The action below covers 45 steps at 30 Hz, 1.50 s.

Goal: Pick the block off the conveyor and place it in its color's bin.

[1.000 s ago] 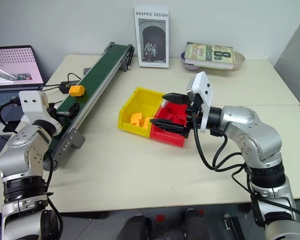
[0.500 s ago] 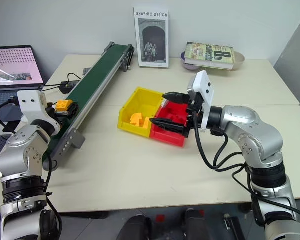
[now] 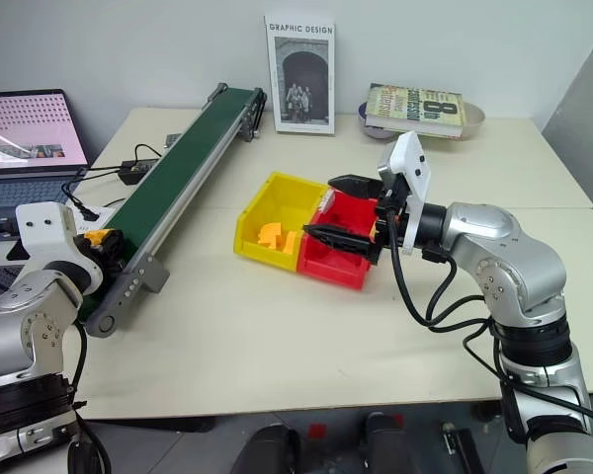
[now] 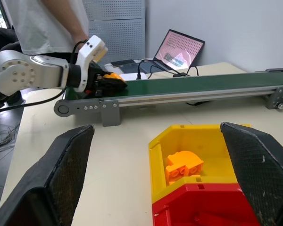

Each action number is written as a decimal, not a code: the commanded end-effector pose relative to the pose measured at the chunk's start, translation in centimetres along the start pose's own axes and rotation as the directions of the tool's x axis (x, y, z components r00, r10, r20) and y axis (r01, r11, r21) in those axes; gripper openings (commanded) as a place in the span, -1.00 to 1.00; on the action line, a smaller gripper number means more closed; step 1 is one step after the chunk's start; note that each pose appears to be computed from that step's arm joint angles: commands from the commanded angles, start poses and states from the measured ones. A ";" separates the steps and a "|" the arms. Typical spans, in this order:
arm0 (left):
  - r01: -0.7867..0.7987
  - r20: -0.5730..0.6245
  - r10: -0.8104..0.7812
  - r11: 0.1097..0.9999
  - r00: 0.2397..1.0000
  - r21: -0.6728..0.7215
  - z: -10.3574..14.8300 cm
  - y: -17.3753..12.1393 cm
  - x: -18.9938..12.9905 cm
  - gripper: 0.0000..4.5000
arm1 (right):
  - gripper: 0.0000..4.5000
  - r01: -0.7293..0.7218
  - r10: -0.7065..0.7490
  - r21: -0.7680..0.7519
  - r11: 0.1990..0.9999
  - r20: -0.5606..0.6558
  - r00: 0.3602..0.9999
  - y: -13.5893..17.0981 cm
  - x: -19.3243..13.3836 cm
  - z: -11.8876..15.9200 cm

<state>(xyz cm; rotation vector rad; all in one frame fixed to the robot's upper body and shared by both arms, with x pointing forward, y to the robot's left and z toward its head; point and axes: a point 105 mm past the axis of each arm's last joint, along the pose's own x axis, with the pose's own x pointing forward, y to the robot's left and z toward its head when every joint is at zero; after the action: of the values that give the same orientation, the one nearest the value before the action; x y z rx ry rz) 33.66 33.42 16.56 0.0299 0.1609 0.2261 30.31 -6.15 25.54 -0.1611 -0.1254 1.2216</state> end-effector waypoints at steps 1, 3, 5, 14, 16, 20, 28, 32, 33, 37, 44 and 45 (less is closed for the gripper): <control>0.026 0.092 -0.025 1.000 0.995 -0.006 3.0 -1.0 -0.7 -0.32 | 1.00 0.020 -0.017 -0.056 0.998 0.047 0.999 -0.2 -0.3 1.7; 0.092 0.127 -0.091 0.996 0.988 0.001 4.3 -2.8 -0.4 -0.32 | 1.00 0.044 -0.042 -0.061 0.997 0.038 0.998 -0.3 -0.5 1.5; 0.173 0.158 -0.173 0.985 0.972 0.015 5.6 -4.7 -0.2 -0.32 | 1.00 0.073 -0.072 -0.072 0.995 0.017 0.997 -0.3 -0.7 1.2; 0.633 0.075 -0.681 0.711 0.729 0.306 7.2 -17.5 1.5 -0.32 | 1.00 0.279 -0.303 -0.167 0.946 -0.139 0.943 0.6 -3.5 -1.5; 0.694 0.031 -0.755 0.617 0.655 0.372 6.7 -20.1 1.8 -0.32 | 1.00 0.297 -0.322 -0.171 0.940 -0.150 0.935 1.0 -4.0 -1.7; 0.721 -0.009 -0.793 0.548 0.609 0.424 6.2 -22.2 3.4 -0.32 | 1.00 0.318 -0.352 -0.193 0.928 -0.176 0.919 1.8 -4.6 -2.1; 0.737 -0.002 -0.816 0.521 0.578 0.430 6.5 -23.5 4.9 0.36 | 1.00 0.384 -0.414 -0.185 0.905 -0.168 0.895 2.5 -5.1 -1.8; 0.737 0.032 -0.818 0.533 0.574 0.415 7.5 -23.4 5.1 0.70 | 1.00 0.400 -0.430 -0.183 0.898 -0.168 0.887 2.3 -5.4 -1.7; 0.734 0.034 -0.817 0.535 0.576 0.419 7.6 -23.1 5.1 0.81 | 1.00 0.399 -0.428 -0.183 0.899 -0.169 0.888 2.2 -5.4 -1.7; 0.744 0.020 -0.828 0.514 0.561 0.428 8.4 -19.9 4.0 0.96 | 1.00 0.382 -0.411 -0.179 0.907 -0.169 0.896 0.7 -5.5 -1.4; 0.799 -0.158 -0.859 0.365 0.487 0.478 6.3 -15.3 -1.7 0.96 | 1.00 0.263 -0.287 -0.143 0.954 -0.183 0.940 -0.9 -5.4 -1.4; 0.803 -0.172 -0.859 0.355 0.483 0.479 6.1 -15.0 -2.3 0.96 | 1.00 0.245 -0.268 -0.138 0.960 -0.181 0.946 -1.0 -5.3 -1.4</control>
<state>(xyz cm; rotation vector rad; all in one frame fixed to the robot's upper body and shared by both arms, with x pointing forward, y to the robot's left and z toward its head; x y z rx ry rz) 37.26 18.81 19.65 0.4566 0.1717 -0.8617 29.84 -11.85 23.17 -0.3341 0.0131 0.8777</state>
